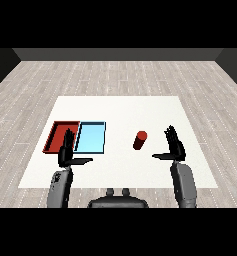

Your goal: Pick the red can and put it in the red box

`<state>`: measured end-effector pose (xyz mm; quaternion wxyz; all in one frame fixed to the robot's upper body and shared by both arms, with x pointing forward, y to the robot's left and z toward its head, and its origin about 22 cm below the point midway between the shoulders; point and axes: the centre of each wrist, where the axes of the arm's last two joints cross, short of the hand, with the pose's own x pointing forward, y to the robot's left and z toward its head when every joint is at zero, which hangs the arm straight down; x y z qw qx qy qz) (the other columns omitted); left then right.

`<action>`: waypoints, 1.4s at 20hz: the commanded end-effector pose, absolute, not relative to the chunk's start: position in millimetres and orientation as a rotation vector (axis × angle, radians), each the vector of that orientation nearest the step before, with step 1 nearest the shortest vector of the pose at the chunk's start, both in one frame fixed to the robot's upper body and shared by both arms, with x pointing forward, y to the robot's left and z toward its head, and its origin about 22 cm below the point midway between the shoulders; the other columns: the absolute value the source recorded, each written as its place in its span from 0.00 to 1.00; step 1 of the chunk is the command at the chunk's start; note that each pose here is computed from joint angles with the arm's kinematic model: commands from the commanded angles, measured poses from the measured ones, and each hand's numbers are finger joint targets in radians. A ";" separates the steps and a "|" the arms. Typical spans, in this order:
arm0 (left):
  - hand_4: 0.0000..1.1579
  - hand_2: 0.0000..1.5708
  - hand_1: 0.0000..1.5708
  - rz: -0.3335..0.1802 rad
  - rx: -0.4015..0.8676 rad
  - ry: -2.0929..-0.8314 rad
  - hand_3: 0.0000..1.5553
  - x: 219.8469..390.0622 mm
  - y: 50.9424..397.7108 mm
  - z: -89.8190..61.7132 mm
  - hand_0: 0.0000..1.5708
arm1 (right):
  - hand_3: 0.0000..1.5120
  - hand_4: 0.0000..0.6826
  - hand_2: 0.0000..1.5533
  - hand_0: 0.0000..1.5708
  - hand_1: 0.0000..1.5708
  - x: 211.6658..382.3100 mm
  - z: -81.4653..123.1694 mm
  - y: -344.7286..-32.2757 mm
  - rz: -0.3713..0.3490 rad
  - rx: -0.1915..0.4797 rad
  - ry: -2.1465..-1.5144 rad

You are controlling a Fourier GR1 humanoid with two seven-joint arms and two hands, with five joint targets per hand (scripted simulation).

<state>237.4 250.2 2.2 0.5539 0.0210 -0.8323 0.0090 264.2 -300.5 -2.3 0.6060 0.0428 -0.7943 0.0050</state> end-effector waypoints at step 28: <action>0.00 0.00 0.00 0.053 0.022 -1.979 0.00 239.8 259.0 19.1 0.00 | 0.00 0.00 0.00 0.00 0.00 320.1 -64.7 -235.4 -0.079 0.231 -1.749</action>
